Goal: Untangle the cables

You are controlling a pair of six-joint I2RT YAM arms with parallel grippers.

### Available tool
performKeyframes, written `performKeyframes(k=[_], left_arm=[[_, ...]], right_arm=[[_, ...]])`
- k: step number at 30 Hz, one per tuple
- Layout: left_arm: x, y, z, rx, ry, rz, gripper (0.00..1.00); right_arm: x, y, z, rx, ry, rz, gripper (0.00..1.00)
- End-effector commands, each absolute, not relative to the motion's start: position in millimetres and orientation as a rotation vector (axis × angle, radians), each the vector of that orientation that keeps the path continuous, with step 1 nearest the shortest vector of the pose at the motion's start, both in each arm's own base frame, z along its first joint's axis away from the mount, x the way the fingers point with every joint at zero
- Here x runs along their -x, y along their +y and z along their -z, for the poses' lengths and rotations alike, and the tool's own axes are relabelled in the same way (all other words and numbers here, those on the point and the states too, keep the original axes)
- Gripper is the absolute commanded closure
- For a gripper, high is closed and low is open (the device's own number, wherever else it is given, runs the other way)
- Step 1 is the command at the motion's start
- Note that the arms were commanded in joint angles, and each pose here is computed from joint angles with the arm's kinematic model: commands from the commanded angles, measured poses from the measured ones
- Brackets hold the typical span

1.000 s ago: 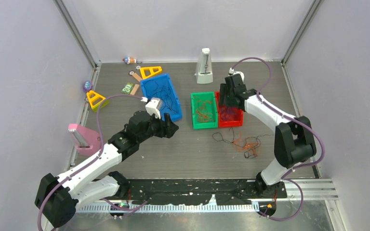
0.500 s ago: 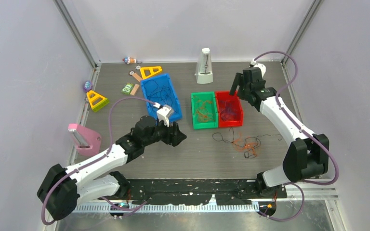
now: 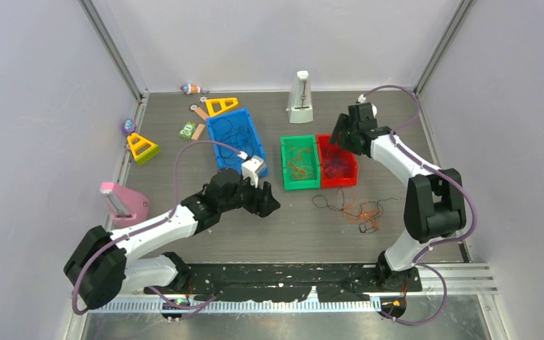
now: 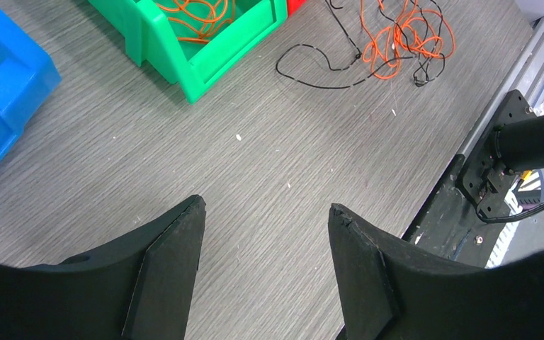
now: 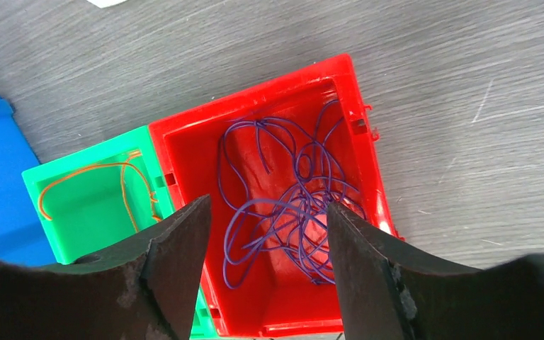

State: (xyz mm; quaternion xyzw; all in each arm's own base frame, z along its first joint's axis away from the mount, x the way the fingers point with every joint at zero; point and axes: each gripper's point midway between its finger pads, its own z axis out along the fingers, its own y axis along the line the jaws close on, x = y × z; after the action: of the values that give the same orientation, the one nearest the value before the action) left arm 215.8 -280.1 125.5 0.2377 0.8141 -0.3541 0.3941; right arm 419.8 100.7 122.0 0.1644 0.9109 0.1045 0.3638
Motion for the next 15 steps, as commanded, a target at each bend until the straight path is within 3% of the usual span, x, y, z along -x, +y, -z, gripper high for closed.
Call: performKeyframes(k=[1,3,8,15], left_arm=[[-225,-292,-146,-0.617,2.005,0.916,0.35],[-226,-294,-144,-0.611,2.017,0.920,0.35],[-228,-298,-141,-0.621,2.046,0.913,0.35],[-229,-296,-138,-0.615,2.068,0.893,0.35]], right_arm=[[-436,113,-123,-0.440,2.295,-0.332,0.34],[-442,113,-117,-0.453,2.295,-0.329,0.36],[-450,127,-105,-0.423,2.323,-0.350,0.51],[-447,141,-90,-0.397,2.351,-0.378,0.53]])
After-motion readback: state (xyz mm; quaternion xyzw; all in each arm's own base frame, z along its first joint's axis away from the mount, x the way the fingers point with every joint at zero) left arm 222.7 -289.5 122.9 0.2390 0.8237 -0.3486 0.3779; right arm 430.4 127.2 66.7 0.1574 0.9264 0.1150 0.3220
